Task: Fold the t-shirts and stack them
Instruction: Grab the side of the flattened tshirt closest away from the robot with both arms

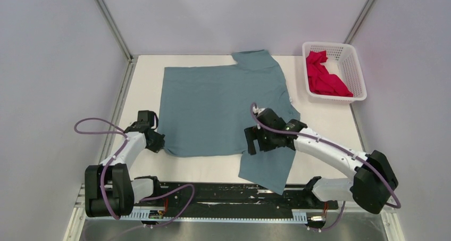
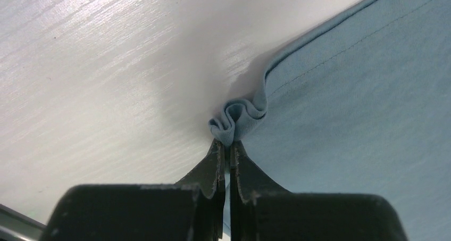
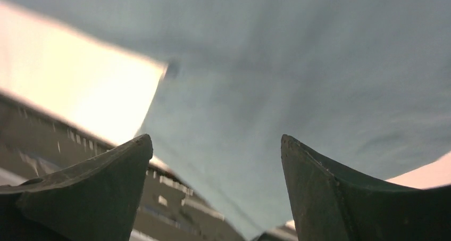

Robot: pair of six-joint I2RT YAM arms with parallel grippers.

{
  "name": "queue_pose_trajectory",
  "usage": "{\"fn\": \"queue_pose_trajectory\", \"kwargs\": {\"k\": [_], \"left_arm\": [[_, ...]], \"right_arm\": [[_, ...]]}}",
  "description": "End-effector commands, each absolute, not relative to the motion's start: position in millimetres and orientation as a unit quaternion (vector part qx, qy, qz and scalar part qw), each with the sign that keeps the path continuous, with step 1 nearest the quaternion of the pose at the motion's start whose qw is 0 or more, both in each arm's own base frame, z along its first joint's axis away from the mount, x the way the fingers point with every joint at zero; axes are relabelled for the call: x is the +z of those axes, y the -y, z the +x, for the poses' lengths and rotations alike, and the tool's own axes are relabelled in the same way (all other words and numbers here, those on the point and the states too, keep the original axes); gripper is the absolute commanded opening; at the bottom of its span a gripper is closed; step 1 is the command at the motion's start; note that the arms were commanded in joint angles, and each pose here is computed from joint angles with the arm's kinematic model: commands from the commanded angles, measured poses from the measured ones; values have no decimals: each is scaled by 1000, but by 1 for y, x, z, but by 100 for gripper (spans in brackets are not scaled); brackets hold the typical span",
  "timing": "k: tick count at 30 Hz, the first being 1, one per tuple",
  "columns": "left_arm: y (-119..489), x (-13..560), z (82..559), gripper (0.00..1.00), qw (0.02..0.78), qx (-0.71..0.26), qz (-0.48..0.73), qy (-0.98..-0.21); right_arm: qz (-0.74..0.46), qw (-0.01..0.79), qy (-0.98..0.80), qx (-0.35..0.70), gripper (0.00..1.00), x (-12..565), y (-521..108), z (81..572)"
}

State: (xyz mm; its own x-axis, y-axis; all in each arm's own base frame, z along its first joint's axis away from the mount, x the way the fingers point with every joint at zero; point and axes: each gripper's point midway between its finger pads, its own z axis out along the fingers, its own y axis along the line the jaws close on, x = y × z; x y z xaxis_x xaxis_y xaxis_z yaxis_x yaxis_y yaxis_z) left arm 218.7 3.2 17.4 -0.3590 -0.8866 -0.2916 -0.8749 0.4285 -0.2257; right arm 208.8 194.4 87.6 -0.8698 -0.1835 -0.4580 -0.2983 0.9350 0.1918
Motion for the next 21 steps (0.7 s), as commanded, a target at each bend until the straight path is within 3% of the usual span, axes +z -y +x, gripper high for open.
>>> {"fn": "queue_pose_trajectory", "kwargs": {"k": [1, 8, 16, 21], "left_arm": [[-14, 32, 232, 0, 225, -7, -522, -822], [-12, 31, 233, 0, 222, -10, -522, -824], [-9, 26, 234, 0, 209, -13, -525, -825], [-10, 27, 233, 0, 205, -9, -530, -823]], "right_arm": [[-168, 119, -972, 116, 87, 66, -180, 123], [-154, 101, -976, 117, 70, 35, -176, 91], [-95, 114, -988, 52, 58, 6, -166, 106], [-65, 116, -991, 16, 39, -7, -159, 111]]}}
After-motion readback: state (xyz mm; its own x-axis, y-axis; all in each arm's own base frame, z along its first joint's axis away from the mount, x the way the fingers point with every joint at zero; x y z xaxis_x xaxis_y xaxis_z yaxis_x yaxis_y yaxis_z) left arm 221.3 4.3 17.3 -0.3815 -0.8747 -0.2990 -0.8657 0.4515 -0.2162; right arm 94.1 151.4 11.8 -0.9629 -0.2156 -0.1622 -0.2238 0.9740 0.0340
